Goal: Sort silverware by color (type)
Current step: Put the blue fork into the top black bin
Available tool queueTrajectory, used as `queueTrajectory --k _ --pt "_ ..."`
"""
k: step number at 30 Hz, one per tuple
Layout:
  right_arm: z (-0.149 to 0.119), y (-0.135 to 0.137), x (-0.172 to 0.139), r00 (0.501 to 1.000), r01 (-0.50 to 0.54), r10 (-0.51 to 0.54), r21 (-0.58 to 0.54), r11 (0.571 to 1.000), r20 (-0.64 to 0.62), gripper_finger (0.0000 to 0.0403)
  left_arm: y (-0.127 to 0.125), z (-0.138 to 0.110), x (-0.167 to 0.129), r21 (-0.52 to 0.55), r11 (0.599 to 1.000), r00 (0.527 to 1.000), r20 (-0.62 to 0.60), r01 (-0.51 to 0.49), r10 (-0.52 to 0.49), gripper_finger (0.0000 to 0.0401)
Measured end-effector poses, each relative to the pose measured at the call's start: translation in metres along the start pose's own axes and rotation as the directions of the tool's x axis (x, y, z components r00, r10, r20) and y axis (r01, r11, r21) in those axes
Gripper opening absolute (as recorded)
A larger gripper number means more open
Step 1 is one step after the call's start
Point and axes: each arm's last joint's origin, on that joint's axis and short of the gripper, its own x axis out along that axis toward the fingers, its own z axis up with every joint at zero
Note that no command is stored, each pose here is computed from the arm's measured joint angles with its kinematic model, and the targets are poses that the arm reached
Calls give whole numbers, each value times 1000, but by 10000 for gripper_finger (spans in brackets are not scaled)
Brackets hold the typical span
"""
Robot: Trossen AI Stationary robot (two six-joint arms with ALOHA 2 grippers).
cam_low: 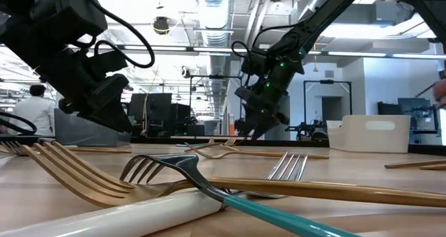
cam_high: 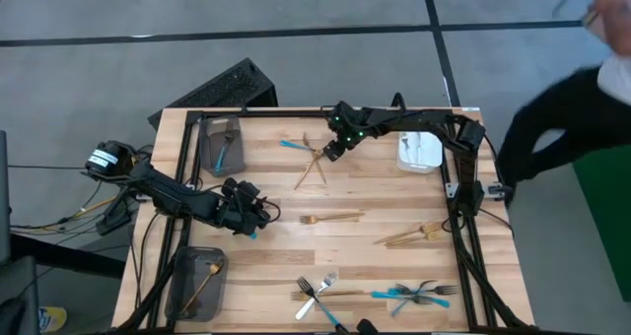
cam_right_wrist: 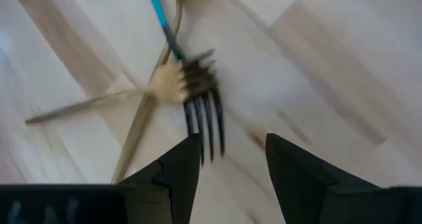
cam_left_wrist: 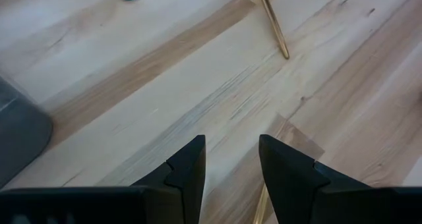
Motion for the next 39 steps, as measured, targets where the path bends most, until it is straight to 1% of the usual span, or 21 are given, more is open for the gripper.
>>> queueTrajectory --k 4,8,11,14,16,19,21,23,26,28,30,32,34,36,39 --pt "-7 5 4 1000 -8 7 -15 1000 -14 186 0 0 0 10 1000 1000 1 1 -1 130" --pt "-5 12 6 999 -33 34 -38 999 36 158 0 0 0 11 1000 1000 1 0 0 130" --pt "-4 16 6 997 -53 55 -48 997 52 125 0 -1 0 14 1000 1000 -5 6 -6 130" --pt "-5 17 6 994 -103 105 -57 993 26 86 -1 -1 -1 30 1000 1000 -5 10 -10 130" --pt "-8 19 7 991 -130 130 -83 988 -4 61 -1 -1 -1 32 999 1000 -5 10 -10 130" --pt "-13 21 7 992 -126 122 -113 985 -44 32 -1 -1 -1 31 999 1000 -5 10 -10 130" --pt "-14 22 8 991 -127 121 -148 981 -50 22 -1 -1 -1 29 1000 1000 -3 12 -12 130" --pt "-15 24 8 993 -118 110 -189 975 -52 21 -2 0 -1 23 1000 1000 0 17 -17 130" --pt "-18 29 9 994 -106 95 -256 961 -56 36 -3 0 -1 27 999 1000 6 26 -26 130" --pt "-19 34 7 994 -106 94 -318 942 -52 51 -4 1 -1 44 998 999 15 37 -38 130" --pt "-19 43 6 997 -76 70 -398 914 -31 65 -6 2 -1 55 997 998 24 48 -49 130" --pt "-21 51 5 1000 -27 22 -474 880 -15 77 -7 3 -1 63 996 998 31 58 -60 130" --pt "-24 58 2 999 43 -52 -524 850 -2 88 -9 5 -2 66 995 997 40 69 -72 130" --pt "-25 66 0 991 127 -121 -570 812 49 99 -9 5 -2 68 995 996 43 72 -75 130" --pt "-32 75 1 970 228 -227 -648 726 88 118 -9 5 -2 67 995 996 47 70 -73 130"
